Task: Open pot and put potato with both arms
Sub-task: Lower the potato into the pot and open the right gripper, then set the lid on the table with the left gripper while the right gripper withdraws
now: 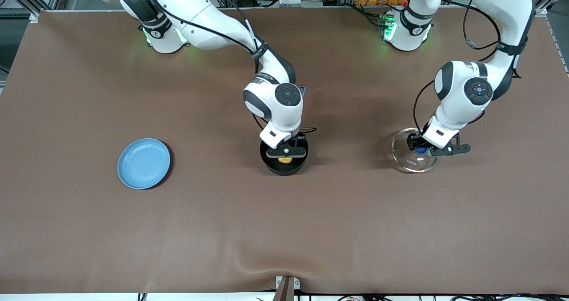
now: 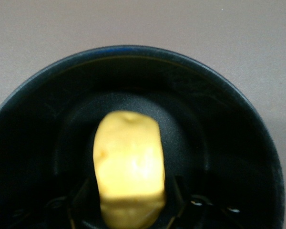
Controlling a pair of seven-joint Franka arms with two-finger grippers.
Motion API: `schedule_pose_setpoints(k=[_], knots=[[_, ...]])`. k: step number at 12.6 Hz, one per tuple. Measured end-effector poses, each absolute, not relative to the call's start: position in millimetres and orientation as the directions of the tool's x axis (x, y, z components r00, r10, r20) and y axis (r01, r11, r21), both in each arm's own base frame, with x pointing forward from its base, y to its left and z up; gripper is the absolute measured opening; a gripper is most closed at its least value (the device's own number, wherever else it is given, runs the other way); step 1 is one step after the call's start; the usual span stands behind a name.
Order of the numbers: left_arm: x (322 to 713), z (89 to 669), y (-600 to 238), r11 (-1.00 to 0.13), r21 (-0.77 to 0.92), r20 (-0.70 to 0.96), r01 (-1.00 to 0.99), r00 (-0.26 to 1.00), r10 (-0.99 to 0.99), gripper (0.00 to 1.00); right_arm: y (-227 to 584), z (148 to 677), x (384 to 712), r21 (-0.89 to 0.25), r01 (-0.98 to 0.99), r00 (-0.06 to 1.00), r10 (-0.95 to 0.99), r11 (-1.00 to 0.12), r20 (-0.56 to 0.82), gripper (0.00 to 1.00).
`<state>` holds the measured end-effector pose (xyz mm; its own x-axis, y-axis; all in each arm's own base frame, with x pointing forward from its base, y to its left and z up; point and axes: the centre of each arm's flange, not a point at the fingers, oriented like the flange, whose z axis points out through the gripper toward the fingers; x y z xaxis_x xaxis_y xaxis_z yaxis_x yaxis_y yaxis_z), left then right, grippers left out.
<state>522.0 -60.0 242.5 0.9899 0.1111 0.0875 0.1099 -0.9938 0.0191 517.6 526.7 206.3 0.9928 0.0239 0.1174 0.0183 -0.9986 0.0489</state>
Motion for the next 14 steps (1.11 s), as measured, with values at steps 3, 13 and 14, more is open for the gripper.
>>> schedule_pose_setpoints(k=[3,13,14], knots=[[521.8,239.6,-59.4,-0.994,0.019,0.086,0.111,0.99,0.112,0.61,527.2,207.7,518.5,0.048,0.018,0.992,0.024,-0.999,0.121,0.9],[520.4,217.2,-46.8,-0.991,0.019,0.075,0.135,0.988,0.136,0.66,491.7,372.7,544.8,0.024,-0.058,0.994,-0.056,-0.998,0.093,0.9],[523.3,220.1,-47.0,-0.991,0.022,0.085,0.135,0.987,0.137,0.73,472.1,404.6,551.1,0.01,-0.059,0.996,-0.058,-0.998,0.069,0.9]])
